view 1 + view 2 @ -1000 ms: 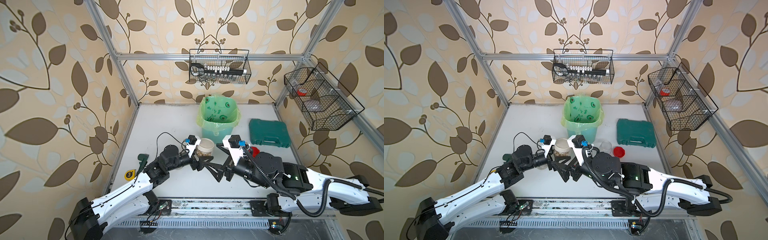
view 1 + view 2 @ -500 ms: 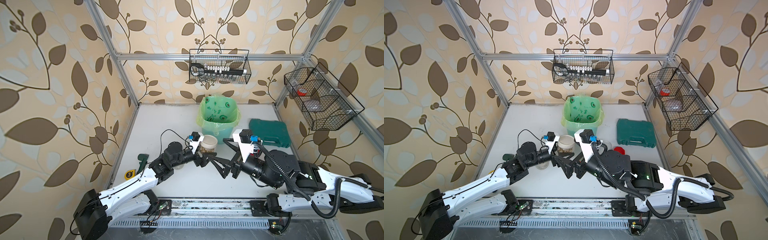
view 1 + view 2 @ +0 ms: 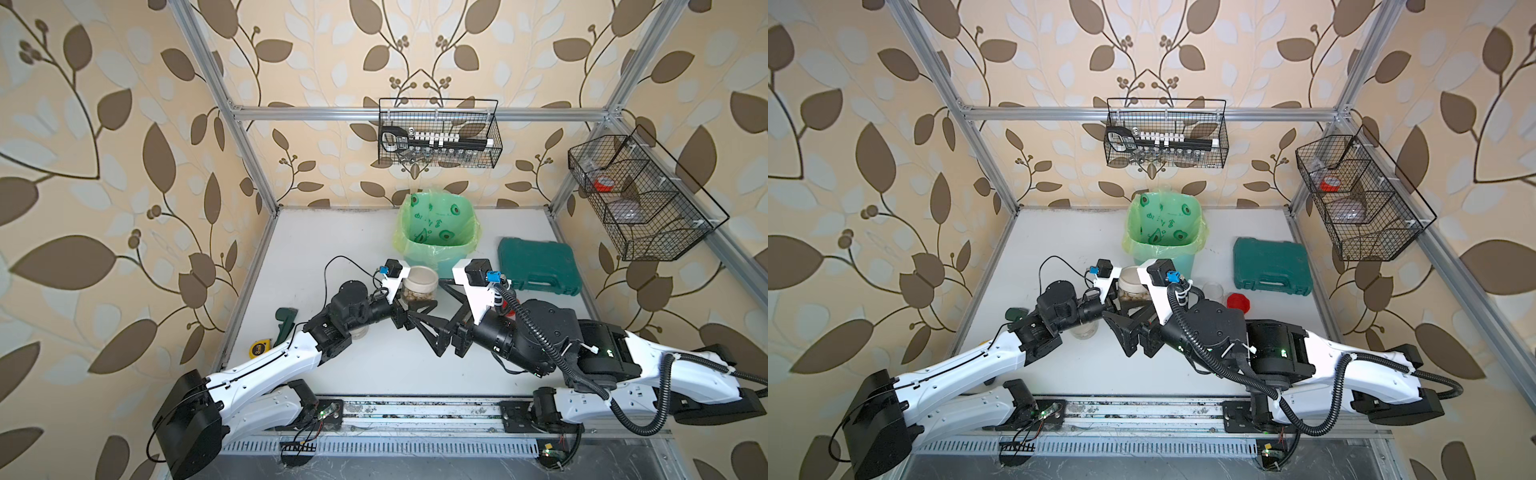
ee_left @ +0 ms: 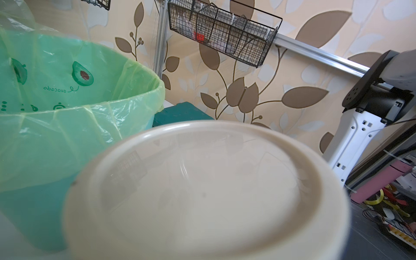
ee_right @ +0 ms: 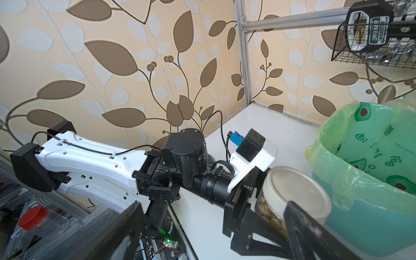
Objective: Empty moldy peanuts from jars
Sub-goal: Unscrew the lid from the jar, then place the lid at the center of the board.
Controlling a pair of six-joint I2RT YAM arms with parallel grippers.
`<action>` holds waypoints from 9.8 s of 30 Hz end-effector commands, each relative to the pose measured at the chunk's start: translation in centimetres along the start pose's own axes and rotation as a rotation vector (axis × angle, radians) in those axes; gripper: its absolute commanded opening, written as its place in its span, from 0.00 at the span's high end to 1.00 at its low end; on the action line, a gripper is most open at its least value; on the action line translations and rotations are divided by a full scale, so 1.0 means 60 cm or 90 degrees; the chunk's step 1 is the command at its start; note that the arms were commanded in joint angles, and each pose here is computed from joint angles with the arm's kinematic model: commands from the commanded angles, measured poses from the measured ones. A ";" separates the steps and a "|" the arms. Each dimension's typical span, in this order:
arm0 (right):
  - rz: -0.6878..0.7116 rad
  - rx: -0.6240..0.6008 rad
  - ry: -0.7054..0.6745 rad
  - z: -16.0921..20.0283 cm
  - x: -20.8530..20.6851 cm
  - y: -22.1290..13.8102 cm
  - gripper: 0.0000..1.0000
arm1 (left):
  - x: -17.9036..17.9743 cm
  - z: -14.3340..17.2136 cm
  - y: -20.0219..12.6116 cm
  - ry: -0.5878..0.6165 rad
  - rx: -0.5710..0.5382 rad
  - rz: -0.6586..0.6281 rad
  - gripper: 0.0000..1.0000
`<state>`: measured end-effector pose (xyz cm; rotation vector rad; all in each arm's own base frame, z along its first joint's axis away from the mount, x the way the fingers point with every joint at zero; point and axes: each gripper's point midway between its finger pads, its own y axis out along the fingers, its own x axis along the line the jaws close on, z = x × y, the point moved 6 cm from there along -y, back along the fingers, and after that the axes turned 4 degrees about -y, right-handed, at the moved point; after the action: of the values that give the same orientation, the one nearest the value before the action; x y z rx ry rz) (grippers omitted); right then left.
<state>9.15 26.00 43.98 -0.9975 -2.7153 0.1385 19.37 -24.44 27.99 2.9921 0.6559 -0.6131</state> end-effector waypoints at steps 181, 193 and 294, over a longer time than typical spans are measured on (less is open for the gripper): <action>0.060 0.049 0.107 0.138 -0.158 0.073 0.01 | -0.075 -0.072 -0.096 0.087 -0.171 0.083 1.00; -0.074 0.016 0.084 0.089 -0.125 0.021 0.01 | -0.067 -0.066 -0.091 0.090 -0.151 0.066 1.00; 0.407 0.008 0.179 0.290 -0.322 -0.136 0.62 | -0.014 -0.019 -0.109 0.129 -0.103 -0.100 1.00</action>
<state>13.65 8.36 26.37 -1.6035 -2.1626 0.1215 16.36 -19.29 27.33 2.9807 0.9018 -0.3854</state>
